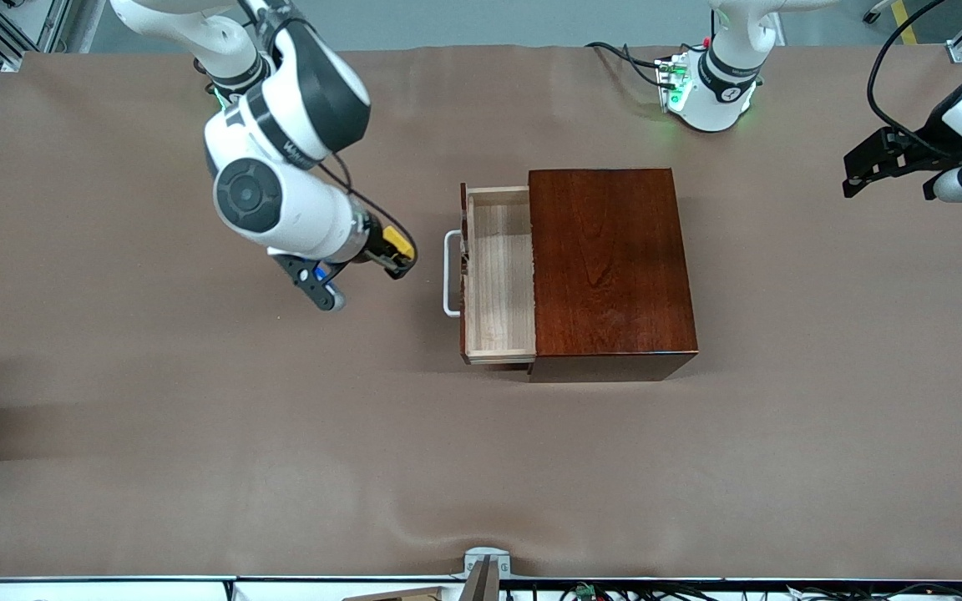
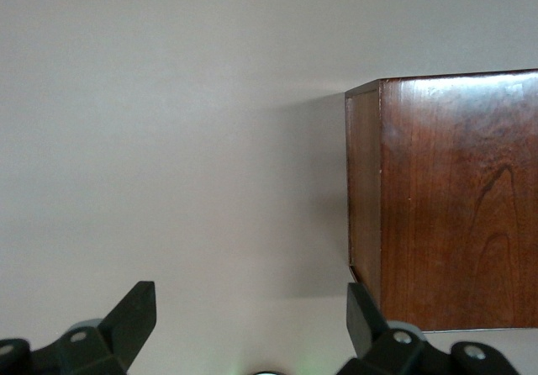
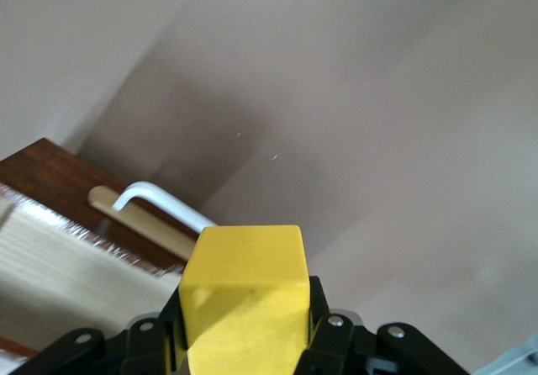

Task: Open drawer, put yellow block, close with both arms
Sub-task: 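Lift the yellow cube with the right gripper and carry it over the drawer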

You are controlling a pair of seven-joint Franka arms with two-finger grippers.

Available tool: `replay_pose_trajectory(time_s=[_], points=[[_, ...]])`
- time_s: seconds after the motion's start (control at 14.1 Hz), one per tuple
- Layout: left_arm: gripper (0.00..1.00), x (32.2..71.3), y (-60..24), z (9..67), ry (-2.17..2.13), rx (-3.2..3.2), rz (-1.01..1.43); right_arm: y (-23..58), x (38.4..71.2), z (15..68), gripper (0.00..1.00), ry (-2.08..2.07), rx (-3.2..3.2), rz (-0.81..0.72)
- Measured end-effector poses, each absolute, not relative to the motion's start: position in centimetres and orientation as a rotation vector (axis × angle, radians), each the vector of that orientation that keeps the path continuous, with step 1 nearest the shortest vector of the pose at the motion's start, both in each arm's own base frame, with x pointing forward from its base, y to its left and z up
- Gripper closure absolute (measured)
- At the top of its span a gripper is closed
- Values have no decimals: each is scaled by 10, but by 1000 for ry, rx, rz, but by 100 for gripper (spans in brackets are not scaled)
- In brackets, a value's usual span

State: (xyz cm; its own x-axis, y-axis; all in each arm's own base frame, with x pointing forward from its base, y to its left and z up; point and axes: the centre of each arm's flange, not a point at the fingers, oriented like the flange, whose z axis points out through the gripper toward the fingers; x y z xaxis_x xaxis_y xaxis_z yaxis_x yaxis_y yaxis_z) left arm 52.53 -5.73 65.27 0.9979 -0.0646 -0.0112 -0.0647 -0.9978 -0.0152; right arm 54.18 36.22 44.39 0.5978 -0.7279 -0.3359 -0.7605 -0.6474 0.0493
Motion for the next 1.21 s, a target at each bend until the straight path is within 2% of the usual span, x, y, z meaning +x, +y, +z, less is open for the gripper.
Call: replay_pose_trajectory(time_s=[0.28,0.71,1.21], points=[[0,525,-57,653,102,-3124,17,401,530,450,44,1461,-2582,444],[0,525,-58,653,102,-3124,17,476,492,417,44,1671,-2450,426],[0,525,-58,653,102,-3124,17,491,490,392,44,1767,-2392,423]])
